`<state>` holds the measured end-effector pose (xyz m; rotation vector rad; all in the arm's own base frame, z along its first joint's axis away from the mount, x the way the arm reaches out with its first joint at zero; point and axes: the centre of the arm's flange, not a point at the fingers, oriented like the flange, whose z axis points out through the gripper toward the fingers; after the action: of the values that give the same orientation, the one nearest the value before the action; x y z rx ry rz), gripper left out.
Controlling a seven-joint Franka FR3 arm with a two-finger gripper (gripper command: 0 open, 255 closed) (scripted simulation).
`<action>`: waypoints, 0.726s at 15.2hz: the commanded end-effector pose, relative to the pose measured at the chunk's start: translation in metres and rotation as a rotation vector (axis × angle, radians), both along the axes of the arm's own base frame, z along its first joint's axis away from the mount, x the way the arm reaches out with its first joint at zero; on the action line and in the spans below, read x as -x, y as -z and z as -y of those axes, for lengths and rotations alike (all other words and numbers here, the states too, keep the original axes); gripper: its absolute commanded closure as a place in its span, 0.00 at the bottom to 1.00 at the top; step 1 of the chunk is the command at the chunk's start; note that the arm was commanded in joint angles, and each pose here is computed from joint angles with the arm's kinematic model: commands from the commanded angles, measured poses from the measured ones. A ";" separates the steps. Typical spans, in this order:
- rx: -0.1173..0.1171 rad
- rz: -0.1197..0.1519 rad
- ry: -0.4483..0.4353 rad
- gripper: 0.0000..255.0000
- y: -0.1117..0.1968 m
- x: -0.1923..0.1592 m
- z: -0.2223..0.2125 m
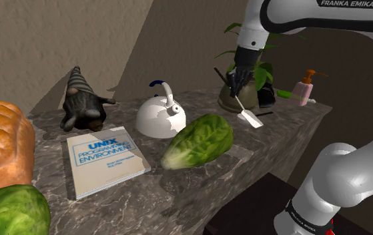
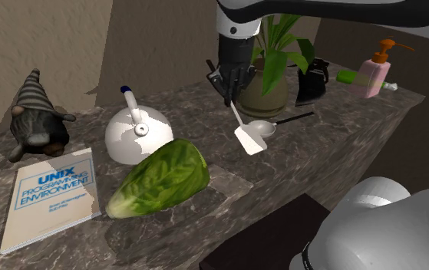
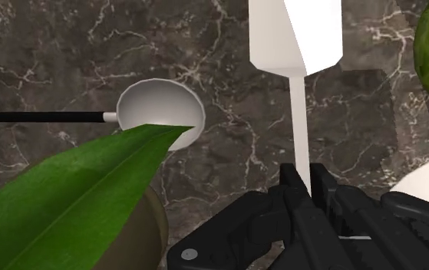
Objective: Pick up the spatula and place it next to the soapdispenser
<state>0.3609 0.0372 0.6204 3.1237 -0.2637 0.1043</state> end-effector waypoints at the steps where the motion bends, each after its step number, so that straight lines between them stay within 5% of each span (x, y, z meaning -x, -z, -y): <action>1: 0.000 0.000 0.000 1.00 -0.010 0.000 0.001; 11: 0.000 0.000 0.000 1.00 -0.062 0.000 0.001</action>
<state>0.3611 0.0360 0.6769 3.1237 -0.2637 0.1043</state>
